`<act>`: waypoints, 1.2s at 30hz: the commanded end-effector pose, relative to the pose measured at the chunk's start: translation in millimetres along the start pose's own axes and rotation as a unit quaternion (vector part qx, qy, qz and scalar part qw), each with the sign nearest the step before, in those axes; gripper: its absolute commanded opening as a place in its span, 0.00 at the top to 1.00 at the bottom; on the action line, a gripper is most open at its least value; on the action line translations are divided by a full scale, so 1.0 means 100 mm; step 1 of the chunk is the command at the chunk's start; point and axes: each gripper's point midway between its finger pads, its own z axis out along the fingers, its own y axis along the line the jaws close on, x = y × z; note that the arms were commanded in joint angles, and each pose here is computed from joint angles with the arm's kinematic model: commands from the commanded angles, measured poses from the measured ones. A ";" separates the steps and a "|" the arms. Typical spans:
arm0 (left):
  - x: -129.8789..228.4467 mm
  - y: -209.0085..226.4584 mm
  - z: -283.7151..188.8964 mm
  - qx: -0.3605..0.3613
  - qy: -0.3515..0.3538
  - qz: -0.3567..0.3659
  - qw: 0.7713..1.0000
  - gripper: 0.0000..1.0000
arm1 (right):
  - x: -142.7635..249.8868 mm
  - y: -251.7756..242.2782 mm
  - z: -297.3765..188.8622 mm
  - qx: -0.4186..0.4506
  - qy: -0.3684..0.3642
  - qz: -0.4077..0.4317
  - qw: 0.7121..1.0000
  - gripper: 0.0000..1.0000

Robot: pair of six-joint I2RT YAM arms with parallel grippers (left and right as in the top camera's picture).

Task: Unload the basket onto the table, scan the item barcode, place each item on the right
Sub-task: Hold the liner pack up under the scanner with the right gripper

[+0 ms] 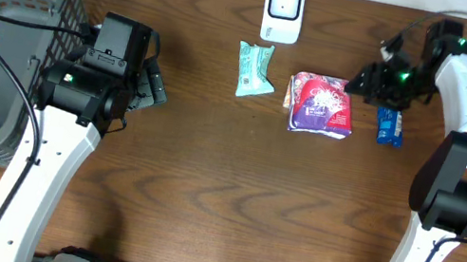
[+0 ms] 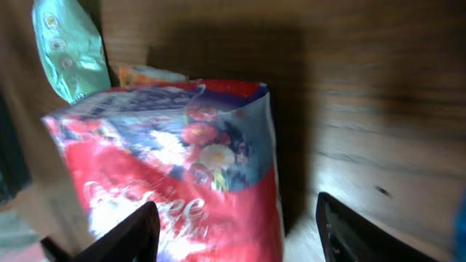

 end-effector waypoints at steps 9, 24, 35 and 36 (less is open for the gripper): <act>0.00 0.00 0.00 0.001 0.003 -0.005 1.000 0.02 | 0.35 -0.11 0.47 -0.051 0.017 0.008 0.999 0.72; 0.00 0.00 0.00 0.000 0.003 -0.005 1.000 0.02 | -0.22 0.73 -0.67 -0.157 -0.107 0.022 0.982 0.99; 0.00 0.00 0.00 0.000 0.003 -0.005 1.000 0.02 | -1.00 1.25 -0.86 -0.108 -0.262 0.100 0.954 0.99; 0.00 0.00 0.00 0.000 0.003 -0.005 1.000 0.02 | -1.07 1.32 -0.81 -0.104 -0.277 0.101 0.950 0.99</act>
